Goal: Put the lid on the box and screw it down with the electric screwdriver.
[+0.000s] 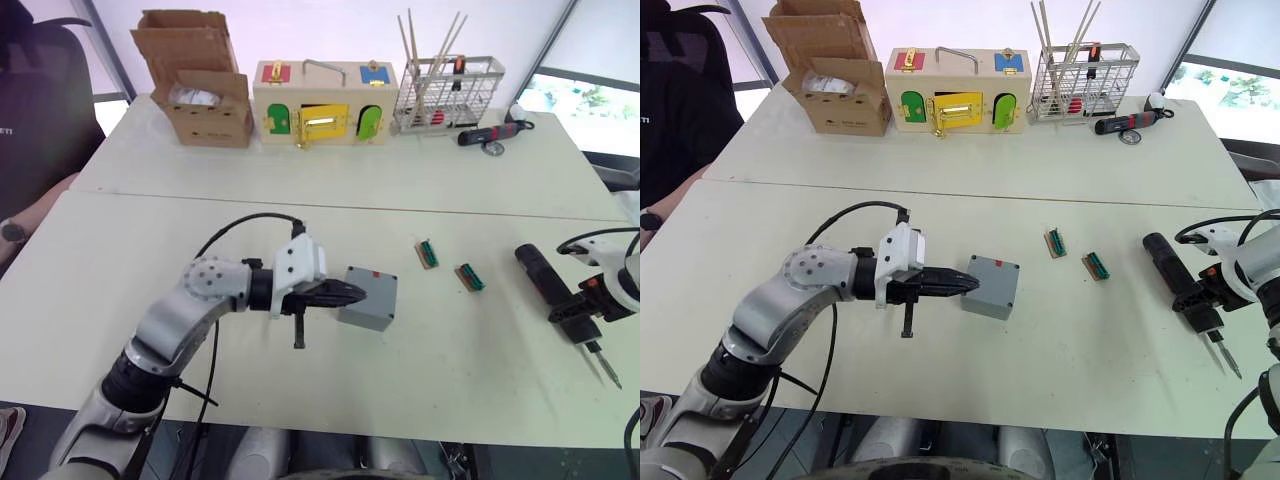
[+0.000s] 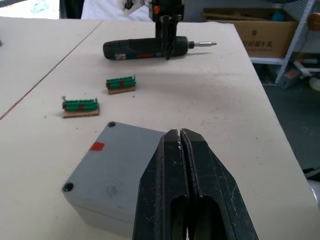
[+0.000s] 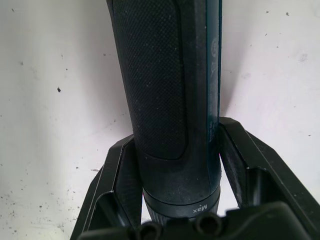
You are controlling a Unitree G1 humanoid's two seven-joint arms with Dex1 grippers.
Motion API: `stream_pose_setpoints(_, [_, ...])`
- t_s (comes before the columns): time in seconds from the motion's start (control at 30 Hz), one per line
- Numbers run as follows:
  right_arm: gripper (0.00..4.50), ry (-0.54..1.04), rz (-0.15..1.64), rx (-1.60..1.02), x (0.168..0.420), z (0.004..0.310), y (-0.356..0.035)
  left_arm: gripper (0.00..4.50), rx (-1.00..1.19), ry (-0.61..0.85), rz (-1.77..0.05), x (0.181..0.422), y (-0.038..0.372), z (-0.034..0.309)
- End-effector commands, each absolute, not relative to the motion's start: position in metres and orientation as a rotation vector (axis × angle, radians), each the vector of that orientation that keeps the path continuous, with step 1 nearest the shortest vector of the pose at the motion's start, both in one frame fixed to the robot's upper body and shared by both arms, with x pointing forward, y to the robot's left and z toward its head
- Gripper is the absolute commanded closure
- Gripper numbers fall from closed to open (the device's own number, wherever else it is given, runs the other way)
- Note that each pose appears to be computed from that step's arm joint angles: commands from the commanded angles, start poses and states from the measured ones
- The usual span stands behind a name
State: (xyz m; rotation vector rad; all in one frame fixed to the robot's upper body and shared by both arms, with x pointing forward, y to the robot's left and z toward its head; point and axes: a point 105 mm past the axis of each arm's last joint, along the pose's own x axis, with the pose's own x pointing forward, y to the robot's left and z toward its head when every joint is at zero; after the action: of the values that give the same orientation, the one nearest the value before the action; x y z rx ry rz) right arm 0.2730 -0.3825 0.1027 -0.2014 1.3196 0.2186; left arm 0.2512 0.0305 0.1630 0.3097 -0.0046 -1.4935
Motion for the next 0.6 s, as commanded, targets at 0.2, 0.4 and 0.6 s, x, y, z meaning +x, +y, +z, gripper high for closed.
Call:
stream_pose_setpoints(0.2, [2.61,1.027,0.228,0.07,0.301,0.134,-0.363,4.5,0.291,-0.035,-1.514,0.266,0.034,0.169])
stream_pose_setpoints(0.4, [2.61,0.674,0.235,0.422,0.321,0.214,-0.342,4.5,0.248,-0.045,-1.55,0.277,0.03,0.173])
stream_pose_setpoints(0.6, [2.61,0.013,0.399,0.544,0.322,0.332,-0.299,4.5,0.289,-0.048,-1.515,0.3,0.039,0.182])
